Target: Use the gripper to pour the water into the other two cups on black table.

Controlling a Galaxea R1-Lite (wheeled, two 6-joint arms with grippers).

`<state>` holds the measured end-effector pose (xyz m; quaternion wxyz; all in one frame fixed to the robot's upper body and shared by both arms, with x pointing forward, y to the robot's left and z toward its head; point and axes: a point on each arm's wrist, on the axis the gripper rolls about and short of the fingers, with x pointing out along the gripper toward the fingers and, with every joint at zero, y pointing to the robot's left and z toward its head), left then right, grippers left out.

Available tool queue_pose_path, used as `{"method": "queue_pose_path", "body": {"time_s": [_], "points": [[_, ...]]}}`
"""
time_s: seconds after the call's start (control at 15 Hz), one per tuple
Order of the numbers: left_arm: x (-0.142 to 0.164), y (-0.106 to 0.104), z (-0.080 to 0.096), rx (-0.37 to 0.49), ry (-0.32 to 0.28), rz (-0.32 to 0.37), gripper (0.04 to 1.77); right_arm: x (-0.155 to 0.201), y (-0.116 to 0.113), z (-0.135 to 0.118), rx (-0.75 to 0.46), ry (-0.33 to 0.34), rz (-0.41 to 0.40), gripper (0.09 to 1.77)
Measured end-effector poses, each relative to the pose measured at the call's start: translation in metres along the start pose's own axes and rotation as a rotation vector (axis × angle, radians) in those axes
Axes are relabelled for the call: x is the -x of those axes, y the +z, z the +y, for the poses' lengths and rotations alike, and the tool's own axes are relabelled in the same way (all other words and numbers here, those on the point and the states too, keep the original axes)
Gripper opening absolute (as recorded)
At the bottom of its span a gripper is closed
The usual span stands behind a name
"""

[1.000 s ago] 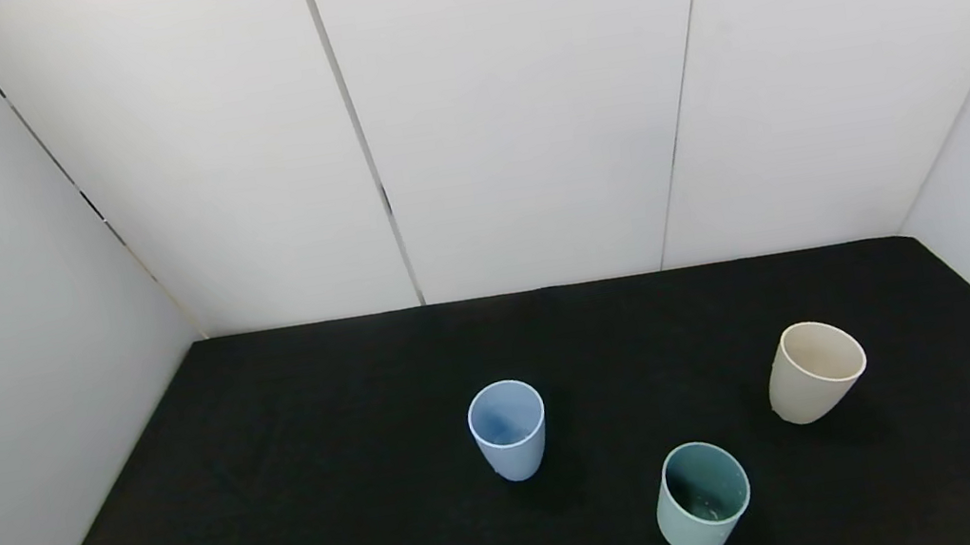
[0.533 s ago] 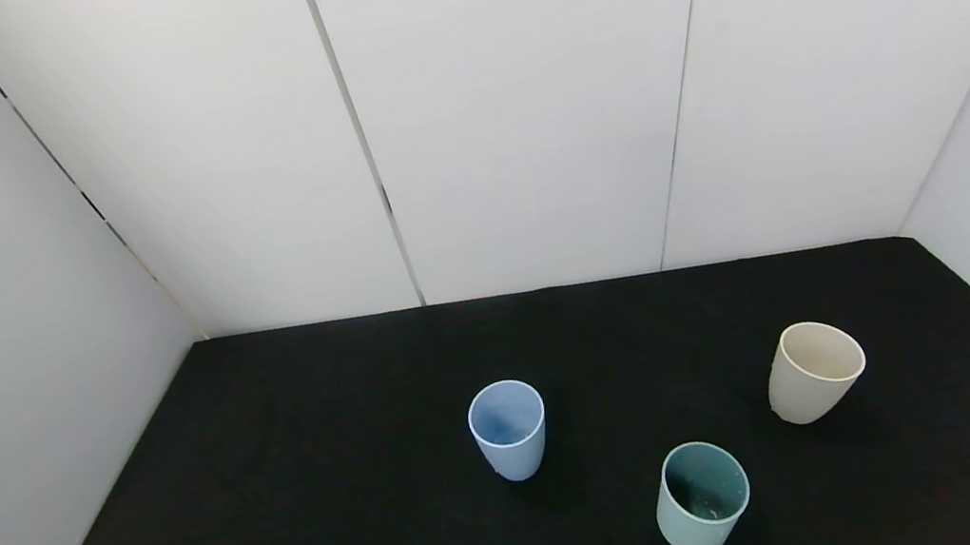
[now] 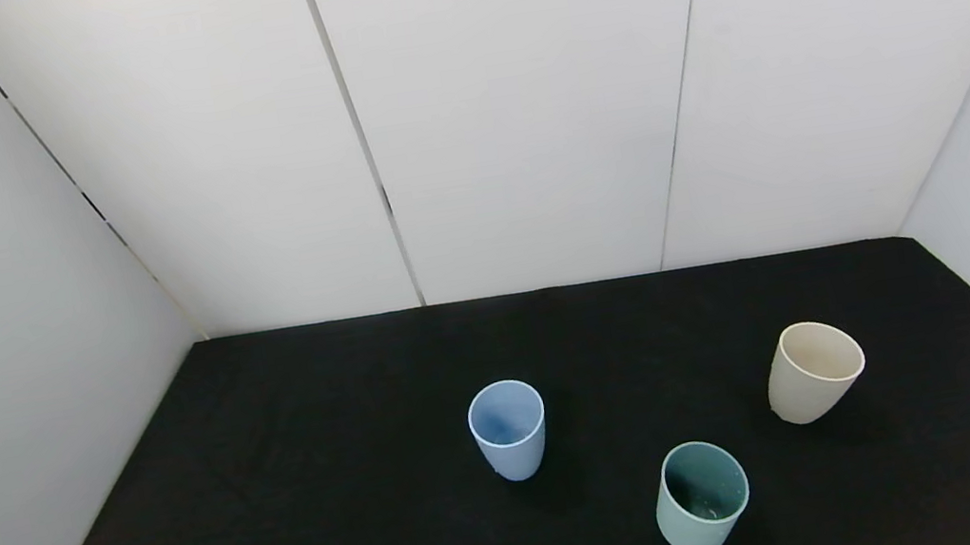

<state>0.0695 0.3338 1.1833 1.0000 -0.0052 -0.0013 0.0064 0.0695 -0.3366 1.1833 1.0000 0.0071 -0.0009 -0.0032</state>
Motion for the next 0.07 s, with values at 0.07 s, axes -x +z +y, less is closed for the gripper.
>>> {"method": "queue_pose_path", "body": {"time_s": [0.07], "points": [[0.0000, 0.0000, 0.0000, 0.000, -0.001, 0.000, 1.72, 0.0002, -0.0001, 0.0000, -0.001, 0.000, -0.003, 1.70]]}}
